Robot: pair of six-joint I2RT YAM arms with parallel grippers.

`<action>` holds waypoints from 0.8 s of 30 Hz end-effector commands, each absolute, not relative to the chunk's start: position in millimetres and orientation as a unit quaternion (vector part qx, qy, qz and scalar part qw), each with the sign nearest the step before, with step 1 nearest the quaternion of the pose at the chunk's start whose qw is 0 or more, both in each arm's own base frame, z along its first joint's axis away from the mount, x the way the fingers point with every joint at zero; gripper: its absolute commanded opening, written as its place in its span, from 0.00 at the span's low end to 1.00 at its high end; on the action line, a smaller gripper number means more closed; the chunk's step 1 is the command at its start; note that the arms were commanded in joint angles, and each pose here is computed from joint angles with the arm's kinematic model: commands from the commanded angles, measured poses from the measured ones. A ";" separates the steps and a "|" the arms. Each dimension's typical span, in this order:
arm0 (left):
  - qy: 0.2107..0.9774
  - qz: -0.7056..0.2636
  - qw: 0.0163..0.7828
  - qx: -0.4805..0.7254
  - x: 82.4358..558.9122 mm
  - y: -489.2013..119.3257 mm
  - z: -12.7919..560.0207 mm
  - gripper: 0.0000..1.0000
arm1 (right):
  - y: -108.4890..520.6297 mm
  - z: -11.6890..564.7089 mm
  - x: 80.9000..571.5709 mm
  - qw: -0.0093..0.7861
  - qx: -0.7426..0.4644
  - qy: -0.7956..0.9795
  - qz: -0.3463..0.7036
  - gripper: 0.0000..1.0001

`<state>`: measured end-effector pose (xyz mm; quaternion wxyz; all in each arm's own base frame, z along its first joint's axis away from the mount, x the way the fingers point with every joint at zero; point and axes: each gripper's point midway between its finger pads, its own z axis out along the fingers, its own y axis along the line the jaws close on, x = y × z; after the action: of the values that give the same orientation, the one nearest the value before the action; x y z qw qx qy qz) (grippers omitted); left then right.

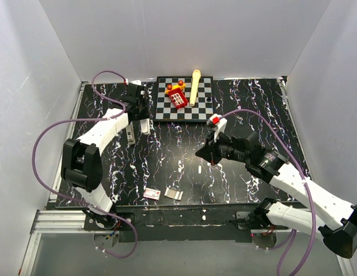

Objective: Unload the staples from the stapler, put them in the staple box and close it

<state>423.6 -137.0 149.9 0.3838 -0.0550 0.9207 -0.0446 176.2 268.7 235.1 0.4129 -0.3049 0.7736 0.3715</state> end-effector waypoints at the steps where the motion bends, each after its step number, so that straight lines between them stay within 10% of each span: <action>1: 0.906 -0.040 0.413 -0.088 454.0 -120.7 167.6 0.00 | 277.9 243.9 176.9 0.425 -0.302 0.755 0.397 0.01; 18: 0.938 0.032 0.327 -0.115 484.3 -91.7 78.8 0.00 | 280.2 222.9 176.0 0.400 -0.309 0.770 0.391 0.01; 24: 0.940 0.056 0.321 -0.104 488.3 -84.2 76.7 0.36 | 281.0 221.9 176.5 0.395 -0.310 0.773 0.387 0.02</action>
<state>477.7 -98.5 60.6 0.3032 -0.0998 0.9472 0.0312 174.4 275.7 212.4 0.3842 -0.3064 0.7846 0.3780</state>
